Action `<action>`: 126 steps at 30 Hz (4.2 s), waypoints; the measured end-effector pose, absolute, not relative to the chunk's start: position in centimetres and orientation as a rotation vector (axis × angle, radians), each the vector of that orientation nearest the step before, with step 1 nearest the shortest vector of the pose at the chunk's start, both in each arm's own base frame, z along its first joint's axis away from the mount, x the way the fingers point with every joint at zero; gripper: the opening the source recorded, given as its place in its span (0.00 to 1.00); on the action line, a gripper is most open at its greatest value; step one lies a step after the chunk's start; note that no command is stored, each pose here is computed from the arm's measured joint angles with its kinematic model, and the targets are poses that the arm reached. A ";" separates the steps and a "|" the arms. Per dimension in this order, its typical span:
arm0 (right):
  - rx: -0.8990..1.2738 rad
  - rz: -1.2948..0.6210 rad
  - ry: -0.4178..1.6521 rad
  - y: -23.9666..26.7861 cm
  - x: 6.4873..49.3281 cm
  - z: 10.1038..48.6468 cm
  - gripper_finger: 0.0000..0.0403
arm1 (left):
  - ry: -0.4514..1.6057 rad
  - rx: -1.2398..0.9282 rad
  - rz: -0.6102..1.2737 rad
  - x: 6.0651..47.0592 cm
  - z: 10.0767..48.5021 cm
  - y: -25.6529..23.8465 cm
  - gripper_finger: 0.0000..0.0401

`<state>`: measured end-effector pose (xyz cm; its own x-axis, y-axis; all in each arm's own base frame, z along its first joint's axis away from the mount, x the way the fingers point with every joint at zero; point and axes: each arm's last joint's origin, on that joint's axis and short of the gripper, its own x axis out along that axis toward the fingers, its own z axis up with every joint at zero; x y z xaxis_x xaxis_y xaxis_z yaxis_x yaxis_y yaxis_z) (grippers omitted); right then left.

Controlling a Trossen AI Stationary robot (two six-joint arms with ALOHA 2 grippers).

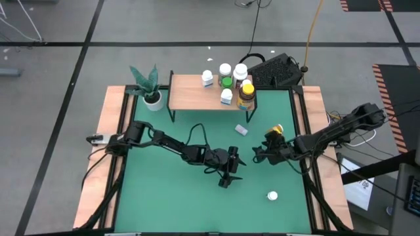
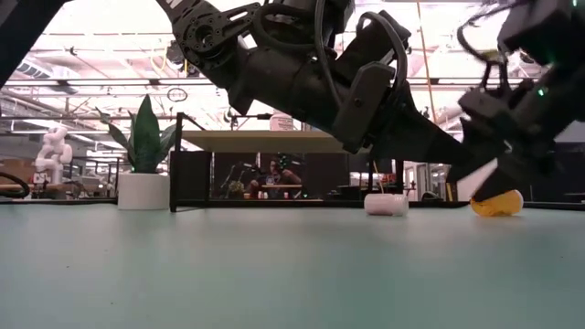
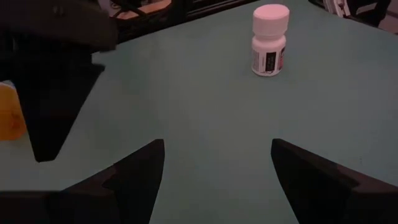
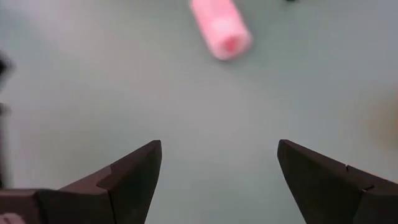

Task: Pick and place medicine bottles onto shelf by color
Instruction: Put the orange pill bottle on the shelf

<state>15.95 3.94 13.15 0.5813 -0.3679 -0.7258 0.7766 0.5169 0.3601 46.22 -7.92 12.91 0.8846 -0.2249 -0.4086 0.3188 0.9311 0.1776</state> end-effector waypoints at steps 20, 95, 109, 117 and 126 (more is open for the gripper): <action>0.588 -1.033 0.681 0.3 15.8 14.6 0.78 | 0.396 0.256 -0.287 46.2 12.9 -7.9 0.74; 0.744 -1.278 0.847 -1.5 12.6 12.1 0.78 | 0.412 0.265 -0.292 46.1 12.8 -7.9 0.74; 0.703 -1.277 0.842 -1.5 12.6 12.1 0.78 | 0.411 0.283 -0.296 46.1 12.8 -7.9 0.74; 0.693 -1.239 0.840 -1.4 12.6 12.3 0.78 | 0.416 0.280 -0.296 46.1 12.7 -7.9 0.74; 0.667 -1.159 0.724 -1.4 13.3 14.7 0.78 | 0.416 0.281 -0.296 46.1 12.7 -7.9 0.74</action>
